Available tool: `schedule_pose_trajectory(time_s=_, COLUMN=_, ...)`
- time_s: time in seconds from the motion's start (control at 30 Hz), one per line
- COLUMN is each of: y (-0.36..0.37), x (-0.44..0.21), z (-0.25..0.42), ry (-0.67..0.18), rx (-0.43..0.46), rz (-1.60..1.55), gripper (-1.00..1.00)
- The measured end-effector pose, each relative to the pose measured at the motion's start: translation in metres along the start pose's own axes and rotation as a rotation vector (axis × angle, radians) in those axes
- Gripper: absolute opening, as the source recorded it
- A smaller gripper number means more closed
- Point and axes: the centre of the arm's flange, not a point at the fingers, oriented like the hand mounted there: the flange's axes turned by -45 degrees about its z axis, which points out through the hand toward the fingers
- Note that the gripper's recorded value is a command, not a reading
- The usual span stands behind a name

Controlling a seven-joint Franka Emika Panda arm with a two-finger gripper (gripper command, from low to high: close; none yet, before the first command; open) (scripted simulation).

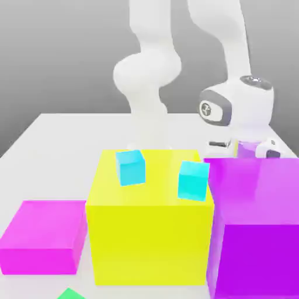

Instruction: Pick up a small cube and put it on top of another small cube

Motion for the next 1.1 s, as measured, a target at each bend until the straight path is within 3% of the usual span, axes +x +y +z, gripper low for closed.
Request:
schedule_pose_trajectory(time_s=0.5, y=-0.013, x=0.009, z=0.044, ry=-0.004, rx=0.015, rz=0.006, gripper=0.00)
schedule_pose_trajectory(time_s=0.53, y=-0.014, x=0.010, z=0.046, ry=-0.004, rx=0.017, rz=0.007, gripper=-1.00)
schedule_pose_trajectory(time_s=1.1, y=-0.002, x=0.000, z=0.017, ry=-0.002, rx=0.000, rz=0.001, gripper=-1.00)
